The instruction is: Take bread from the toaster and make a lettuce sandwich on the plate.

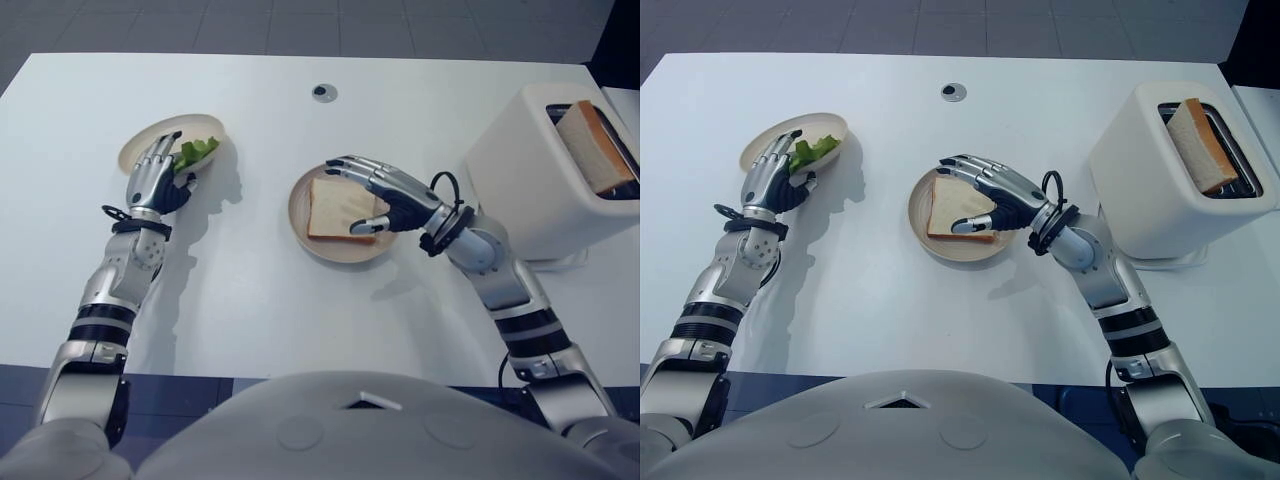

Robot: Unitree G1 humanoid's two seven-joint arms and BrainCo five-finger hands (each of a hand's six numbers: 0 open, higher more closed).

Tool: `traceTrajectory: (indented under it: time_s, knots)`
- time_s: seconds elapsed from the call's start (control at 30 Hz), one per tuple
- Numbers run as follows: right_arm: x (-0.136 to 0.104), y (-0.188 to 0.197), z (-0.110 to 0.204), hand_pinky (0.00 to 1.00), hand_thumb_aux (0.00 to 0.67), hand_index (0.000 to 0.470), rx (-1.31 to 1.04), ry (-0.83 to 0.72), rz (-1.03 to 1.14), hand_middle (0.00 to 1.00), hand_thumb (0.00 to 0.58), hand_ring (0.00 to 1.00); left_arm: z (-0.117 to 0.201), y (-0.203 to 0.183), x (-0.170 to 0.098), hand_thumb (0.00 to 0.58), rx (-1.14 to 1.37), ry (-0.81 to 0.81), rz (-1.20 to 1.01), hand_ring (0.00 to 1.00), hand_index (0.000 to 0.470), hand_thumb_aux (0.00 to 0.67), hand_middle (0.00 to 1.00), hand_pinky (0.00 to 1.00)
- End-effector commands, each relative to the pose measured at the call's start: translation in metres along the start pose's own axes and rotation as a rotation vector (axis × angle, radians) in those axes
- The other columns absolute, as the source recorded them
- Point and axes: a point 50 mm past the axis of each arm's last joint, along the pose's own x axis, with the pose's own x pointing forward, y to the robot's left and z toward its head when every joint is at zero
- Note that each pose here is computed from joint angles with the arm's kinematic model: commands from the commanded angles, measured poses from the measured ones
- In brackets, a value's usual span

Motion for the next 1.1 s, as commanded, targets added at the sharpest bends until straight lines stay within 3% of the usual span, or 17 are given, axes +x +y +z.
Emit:
traceTrajectory:
  time_s: [0.03, 0.13, 0.17, 0.2, 0.23, 0.37, 0.6, 0.63, 0.67, 0.7, 0.73, 1.1]
  knots:
    - [0.000, 0.008, -0.002, 0.00, 0.000, 0.000, 0.016, 0.009, 0.035, 0.00, 0.000, 0.00, -0.002, -0.004, -0.005, 0.580, -0.066, 0.015, -0.046, 0.00, 0.470, 0.670, 0.00, 0.00]
    - [0.000, 0.011, -0.003, 0.00, 0.000, 0.000, 0.018, 0.011, 0.046, 0.00, 0.000, 0.00, -0.002, -0.012, -0.010, 0.516, -0.138, 0.025, -0.099, 0.00, 0.313, 0.447, 0.00, 0.00]
    - [0.000, 0.011, -0.003, 0.00, 0.000, 0.000, 0.018, 0.011, 0.047, 0.00, 0.000, 0.00, -0.003, -0.017, -0.012, 0.422, -0.144, 0.029, -0.128, 0.00, 0.225, 0.321, 0.00, 0.00]
    - [0.000, 0.012, -0.003, 0.00, 0.000, 0.000, 0.019, 0.012, 0.047, 0.00, 0.000, 0.00, -0.004, -0.022, -0.013, 0.255, -0.143, 0.029, -0.168, 0.00, 0.118, 0.168, 0.00, 0.00]
    - [0.000, 0.012, -0.003, 0.00, 0.000, 0.000, 0.019, 0.013, 0.048, 0.00, 0.000, 0.00, -0.004, -0.028, -0.015, 0.000, -0.142, 0.028, -0.206, 0.00, 0.000, 0.000, 0.00, 0.00]
    - [-0.002, 0.013, -0.003, 0.00, 0.000, 0.000, 0.015, 0.018, 0.052, 0.00, 0.000, 0.00, -0.001, -0.037, -0.021, 0.000, -0.136, 0.000, -0.298, 0.00, 0.000, 0.000, 0.00, 0.00]
    - [-0.003, 0.016, -0.003, 0.00, 0.000, 0.000, 0.015, 0.025, 0.057, 0.00, 0.000, 0.00, -0.004, -0.020, -0.016, 0.000, -0.127, 0.006, -0.204, 0.00, 0.000, 0.000, 0.00, 0.00]
    - [-0.003, 0.017, -0.003, 0.00, 0.000, 0.000, 0.015, 0.027, 0.058, 0.00, 0.000, 0.00, -0.004, -0.018, -0.016, 0.096, -0.131, 0.007, -0.183, 0.00, 0.041, 0.058, 0.00, 0.00]
    - [-0.003, 0.017, -0.003, 0.00, 0.000, 0.000, 0.015, 0.028, 0.059, 0.00, 0.000, 0.00, -0.004, -0.017, -0.015, 0.368, -0.134, 0.008, -0.167, 0.00, 0.186, 0.265, 0.00, 0.00]
    - [-0.003, 0.017, -0.003, 0.00, 0.000, 0.000, 0.016, 0.030, 0.059, 0.00, 0.000, 0.00, -0.005, -0.015, -0.014, 0.557, -0.133, 0.009, -0.152, 0.00, 0.376, 0.536, 0.00, 0.00]
    - [-0.003, 0.017, -0.003, 0.00, 0.000, 0.000, 0.016, 0.030, 0.059, 0.00, 0.000, 0.00, -0.005, -0.014, -0.014, 0.580, -0.132, 0.009, -0.141, 0.00, 0.470, 0.670, 0.00, 0.00]
    - [-0.002, 0.022, -0.004, 0.00, 0.000, 0.000, 0.029, 0.040, 0.062, 0.00, 0.000, 0.00, 0.006, -0.001, -0.012, 0.580, -0.157, -0.062, -0.043, 0.00, 0.470, 0.670, 0.00, 0.00]
